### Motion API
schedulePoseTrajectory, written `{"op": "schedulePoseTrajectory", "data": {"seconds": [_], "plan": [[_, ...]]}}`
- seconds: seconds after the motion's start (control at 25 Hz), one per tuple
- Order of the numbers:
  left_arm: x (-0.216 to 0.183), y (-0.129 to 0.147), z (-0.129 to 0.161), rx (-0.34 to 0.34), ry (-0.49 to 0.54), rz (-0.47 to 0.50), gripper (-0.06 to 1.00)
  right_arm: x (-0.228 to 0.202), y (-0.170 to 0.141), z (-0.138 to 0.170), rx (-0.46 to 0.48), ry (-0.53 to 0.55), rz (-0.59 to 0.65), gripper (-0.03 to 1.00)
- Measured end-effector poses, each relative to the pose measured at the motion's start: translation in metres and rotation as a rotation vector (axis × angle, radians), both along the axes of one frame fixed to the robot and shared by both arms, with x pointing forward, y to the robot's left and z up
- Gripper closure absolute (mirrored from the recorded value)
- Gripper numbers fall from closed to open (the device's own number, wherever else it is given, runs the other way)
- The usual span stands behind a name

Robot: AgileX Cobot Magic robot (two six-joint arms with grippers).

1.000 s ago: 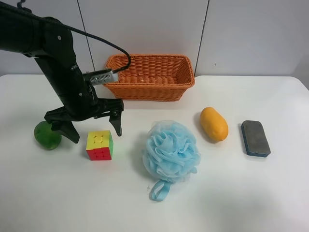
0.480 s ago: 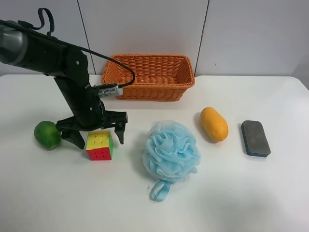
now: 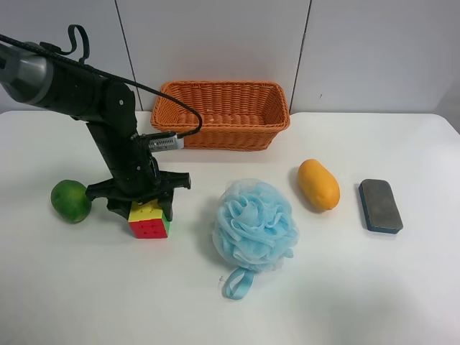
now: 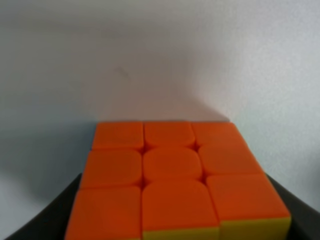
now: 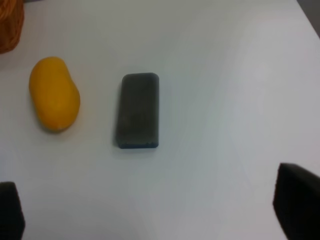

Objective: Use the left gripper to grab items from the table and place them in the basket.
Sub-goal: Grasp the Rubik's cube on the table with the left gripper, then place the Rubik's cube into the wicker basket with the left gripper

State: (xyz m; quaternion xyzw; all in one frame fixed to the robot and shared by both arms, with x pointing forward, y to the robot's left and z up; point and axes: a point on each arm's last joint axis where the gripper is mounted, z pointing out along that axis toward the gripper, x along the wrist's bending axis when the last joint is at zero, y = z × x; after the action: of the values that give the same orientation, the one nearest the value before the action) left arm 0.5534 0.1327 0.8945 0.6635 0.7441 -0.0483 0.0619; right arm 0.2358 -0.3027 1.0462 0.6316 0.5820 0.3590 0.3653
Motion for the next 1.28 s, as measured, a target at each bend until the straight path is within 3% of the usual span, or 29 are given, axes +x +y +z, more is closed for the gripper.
{"op": "schedulePoseTrajectory", "data": {"seconds": [0.44,0.6,0.76,1.08,1.28], "plan": [[0.0,0.0,0.011,-0.012,-0.028,-0.002,0.38,0.0,0.0,0.0,0.0,0.0,0.0,-0.02],[0.001,0.0,0.041,-0.023,-0.058,-0.02,0.38,0.0,0.0,0.0,0.0,0.0,0.0,-0.02],[0.016,-0.004,0.079,0.016,-0.087,-0.08,0.38,0.0,0.0,0.0,0.0,0.0,0.0,-0.02],[0.055,-0.013,0.163,0.046,-0.295,-0.153,0.38,0.0,0.0,0.0,0.0,0.0,0.0,-0.02],[0.086,-0.027,0.18,0.048,-0.384,-0.194,0.38,0.0,0.0,0.0,0.0,0.0,0.0,-0.02]]}}
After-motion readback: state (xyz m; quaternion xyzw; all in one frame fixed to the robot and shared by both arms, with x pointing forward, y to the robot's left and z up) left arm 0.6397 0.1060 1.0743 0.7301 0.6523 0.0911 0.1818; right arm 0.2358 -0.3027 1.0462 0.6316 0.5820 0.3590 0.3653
